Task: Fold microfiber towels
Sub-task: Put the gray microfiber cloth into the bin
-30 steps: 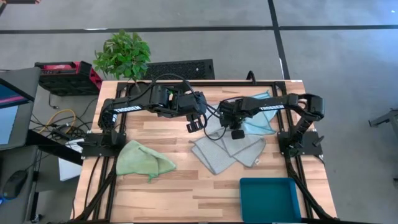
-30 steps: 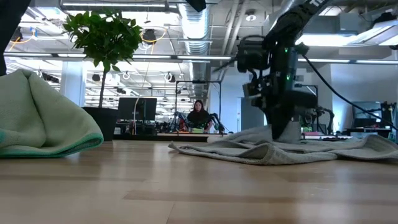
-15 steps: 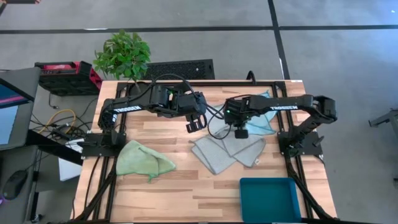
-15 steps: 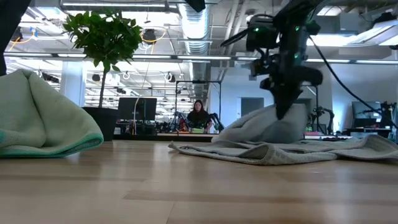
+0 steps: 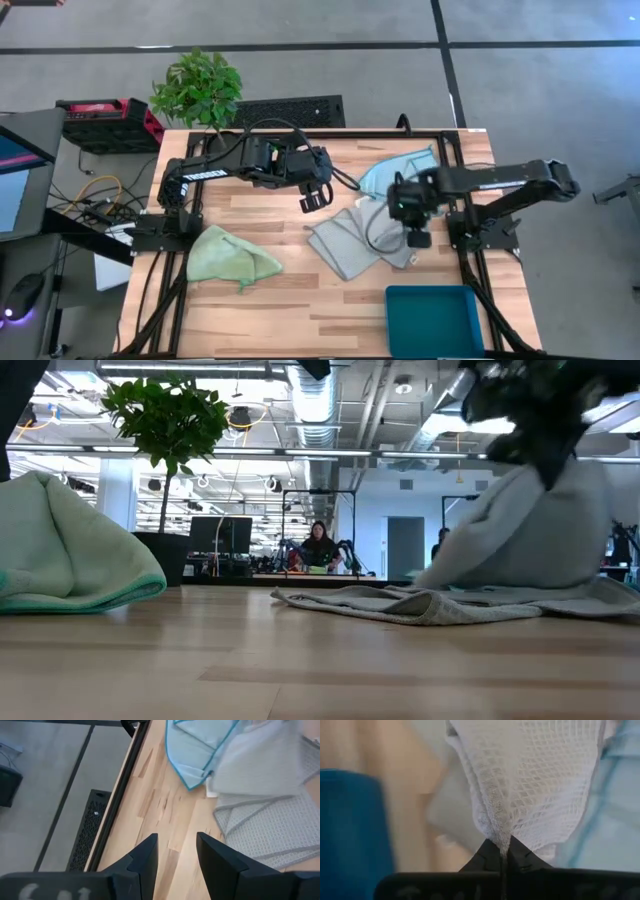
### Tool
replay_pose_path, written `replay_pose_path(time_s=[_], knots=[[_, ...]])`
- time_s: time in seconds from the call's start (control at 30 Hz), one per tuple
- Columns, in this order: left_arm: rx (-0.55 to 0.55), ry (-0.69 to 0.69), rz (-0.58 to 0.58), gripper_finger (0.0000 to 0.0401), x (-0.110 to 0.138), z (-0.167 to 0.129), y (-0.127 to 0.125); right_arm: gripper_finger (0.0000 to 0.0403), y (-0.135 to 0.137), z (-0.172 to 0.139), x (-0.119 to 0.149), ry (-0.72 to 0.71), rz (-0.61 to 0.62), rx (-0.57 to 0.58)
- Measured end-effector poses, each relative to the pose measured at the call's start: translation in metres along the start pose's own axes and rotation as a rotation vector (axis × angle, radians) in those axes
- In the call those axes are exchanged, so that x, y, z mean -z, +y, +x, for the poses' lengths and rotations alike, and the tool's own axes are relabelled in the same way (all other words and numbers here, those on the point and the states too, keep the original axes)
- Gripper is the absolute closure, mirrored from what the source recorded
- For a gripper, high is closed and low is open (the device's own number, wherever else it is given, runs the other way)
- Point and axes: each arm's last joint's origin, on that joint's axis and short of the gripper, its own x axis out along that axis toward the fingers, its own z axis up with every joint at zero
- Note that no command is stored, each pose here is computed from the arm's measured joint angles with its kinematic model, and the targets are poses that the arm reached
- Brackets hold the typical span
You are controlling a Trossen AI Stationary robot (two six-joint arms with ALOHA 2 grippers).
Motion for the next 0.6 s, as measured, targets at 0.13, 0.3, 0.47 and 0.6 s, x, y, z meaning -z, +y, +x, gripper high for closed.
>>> replay_pose_path(time_s=[0.13,0.3,0.47,0.6], knots=[[0.029,0.001,0.026,0.0273,0.000,-0.001,-0.003,0.0389,0.034,-0.009,0.013,-0.021,0.032,-0.092],[0.049,-0.001,0.084,0.0273,0.001,-0.003,-0.007,0.0386,0.075,-0.010,0.029,0.035,0.097,-0.203],[0.066,-0.004,0.121,0.0273,0.001,-0.004,-0.010,0.0390,0.116,-0.005,0.039,0.077,0.132,-0.300],[0.066,-0.005,0.133,0.0273,0.001,-0.004,-0.010,0.0382,0.142,-0.005,0.044,0.051,0.156,-0.386]])
